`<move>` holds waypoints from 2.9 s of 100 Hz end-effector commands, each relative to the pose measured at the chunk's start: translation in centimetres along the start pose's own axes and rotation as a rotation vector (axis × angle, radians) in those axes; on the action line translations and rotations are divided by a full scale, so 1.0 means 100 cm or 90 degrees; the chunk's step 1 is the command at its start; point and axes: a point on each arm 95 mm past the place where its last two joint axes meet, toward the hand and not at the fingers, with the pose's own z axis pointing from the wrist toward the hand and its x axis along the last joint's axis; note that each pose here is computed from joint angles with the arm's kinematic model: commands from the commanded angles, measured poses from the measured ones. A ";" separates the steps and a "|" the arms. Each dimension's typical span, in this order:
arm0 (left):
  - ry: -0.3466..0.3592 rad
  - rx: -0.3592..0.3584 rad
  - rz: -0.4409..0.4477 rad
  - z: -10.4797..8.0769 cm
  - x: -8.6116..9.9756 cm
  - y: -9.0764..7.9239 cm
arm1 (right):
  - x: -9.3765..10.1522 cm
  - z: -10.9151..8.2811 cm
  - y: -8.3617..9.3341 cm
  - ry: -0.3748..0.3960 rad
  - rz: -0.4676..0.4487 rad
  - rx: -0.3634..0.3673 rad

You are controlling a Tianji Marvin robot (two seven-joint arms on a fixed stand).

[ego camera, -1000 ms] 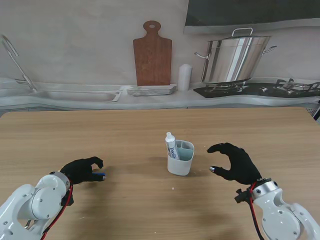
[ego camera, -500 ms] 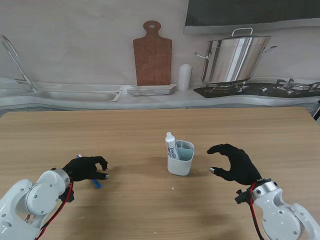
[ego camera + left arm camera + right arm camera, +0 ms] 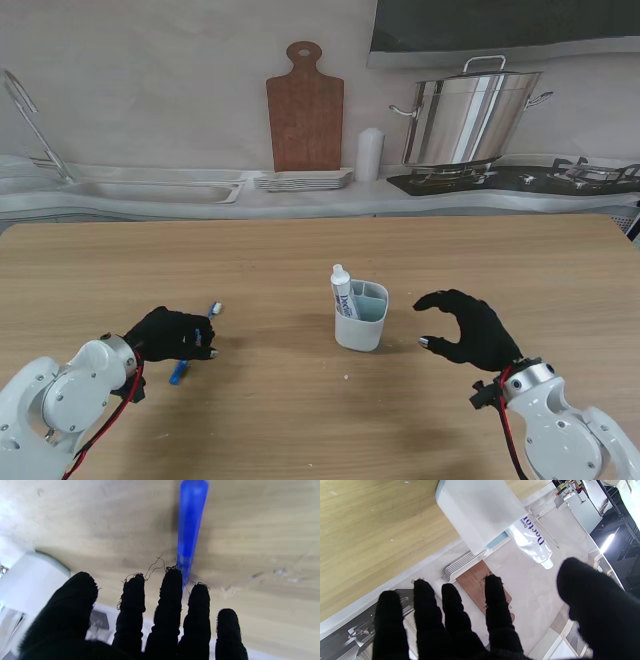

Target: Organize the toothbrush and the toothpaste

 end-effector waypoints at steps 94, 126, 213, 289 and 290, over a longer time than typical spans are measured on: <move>-0.157 -0.041 0.149 -0.024 0.004 0.014 | -0.003 -0.005 -0.002 -0.004 -0.003 0.011; -0.162 -0.055 0.188 -0.020 -0.005 0.020 | -0.004 -0.005 -0.003 -0.004 -0.002 0.016; -0.124 -0.067 0.254 0.004 0.001 0.006 | -0.004 -0.006 -0.004 -0.009 0.003 0.024; -0.113 -0.072 0.289 0.009 -0.005 -0.006 | -0.005 -0.007 -0.005 -0.015 0.005 0.028; -0.114 -0.071 0.290 0.009 -0.004 -0.006 | -0.005 -0.007 -0.005 -0.015 0.005 0.028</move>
